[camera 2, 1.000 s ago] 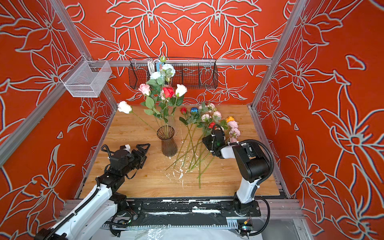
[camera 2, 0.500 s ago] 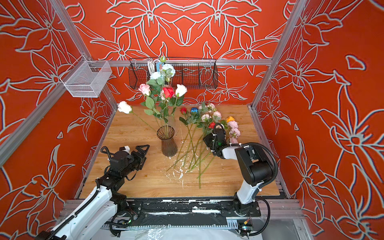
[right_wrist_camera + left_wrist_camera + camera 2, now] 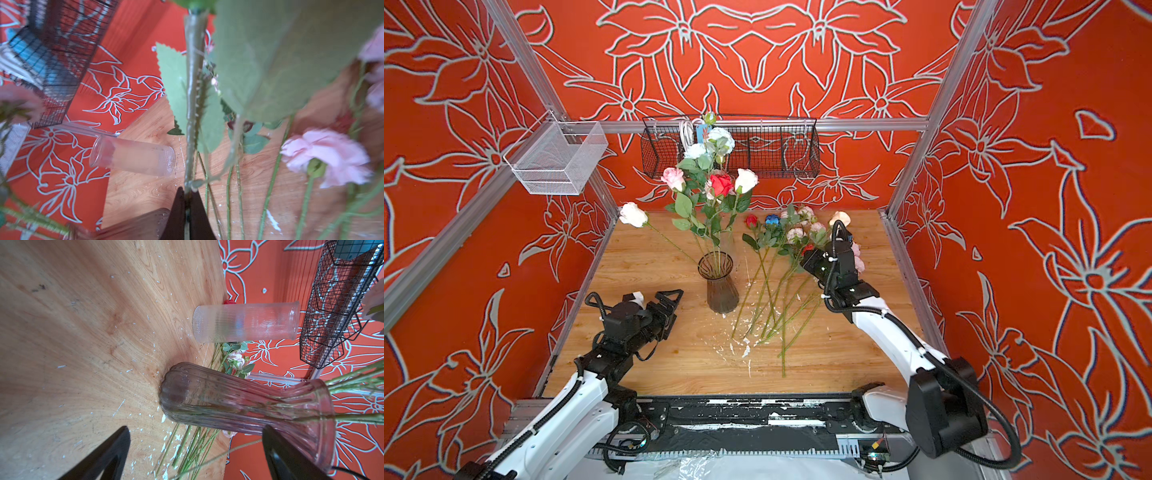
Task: Arrange the flowers into the vase
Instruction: 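Lift the pink rose high out of the pile with the right gripper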
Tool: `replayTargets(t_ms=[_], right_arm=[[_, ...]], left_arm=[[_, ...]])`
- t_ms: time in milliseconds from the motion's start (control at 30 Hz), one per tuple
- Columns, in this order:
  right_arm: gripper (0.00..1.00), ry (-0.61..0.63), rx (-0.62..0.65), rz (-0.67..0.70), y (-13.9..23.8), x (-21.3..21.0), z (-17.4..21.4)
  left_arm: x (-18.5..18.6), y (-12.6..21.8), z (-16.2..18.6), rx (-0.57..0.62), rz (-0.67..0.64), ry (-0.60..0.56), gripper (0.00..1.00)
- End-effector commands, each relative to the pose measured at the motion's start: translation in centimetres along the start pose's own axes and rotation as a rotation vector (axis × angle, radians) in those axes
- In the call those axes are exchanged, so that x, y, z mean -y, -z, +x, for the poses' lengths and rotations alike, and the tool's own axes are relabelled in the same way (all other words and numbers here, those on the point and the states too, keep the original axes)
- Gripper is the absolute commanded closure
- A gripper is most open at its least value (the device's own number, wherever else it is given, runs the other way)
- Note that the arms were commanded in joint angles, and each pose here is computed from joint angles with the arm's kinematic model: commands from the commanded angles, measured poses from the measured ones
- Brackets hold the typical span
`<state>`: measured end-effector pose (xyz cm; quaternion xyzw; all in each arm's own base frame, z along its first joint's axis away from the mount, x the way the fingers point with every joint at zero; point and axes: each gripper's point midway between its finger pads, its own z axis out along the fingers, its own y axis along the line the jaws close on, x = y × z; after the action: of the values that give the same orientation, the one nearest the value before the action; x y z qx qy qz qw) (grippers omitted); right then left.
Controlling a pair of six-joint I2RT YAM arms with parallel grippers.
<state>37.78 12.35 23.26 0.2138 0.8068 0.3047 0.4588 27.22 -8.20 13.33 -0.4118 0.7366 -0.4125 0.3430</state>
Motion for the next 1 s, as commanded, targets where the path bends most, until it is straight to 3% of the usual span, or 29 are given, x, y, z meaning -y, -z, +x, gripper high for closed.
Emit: replayTargets(t_ms=[0,300,500,667,967], right_arm=[[0.96,0.134,0.052,-0.016,3.1,-2.5,-2.1],[0.97,0.393,0.208,-0.302,11.9,-15.9,-7.0],[0.98,0.494,0.292,-0.453,14.8,-23.4,-8.8],[0.99,0.527,0.341,-0.533,15.2,-28.4,-10.2],[0.99,0.562,0.355,-0.591,12.9,-33.5,-10.5]], left_arm=[[2.1,0.5,-0.8,0.036,0.045,-0.021,0.01],[6.5,2.2,-2.2,0.095,0.136,-0.091,0.02],[9.8,5.6,-3.4,0.177,0.214,-0.176,0.02],[9.2,6.6,-3.9,0.226,0.228,-0.166,0.02],[7.6,4.8,-2.9,0.161,0.217,-0.099,0.02]])
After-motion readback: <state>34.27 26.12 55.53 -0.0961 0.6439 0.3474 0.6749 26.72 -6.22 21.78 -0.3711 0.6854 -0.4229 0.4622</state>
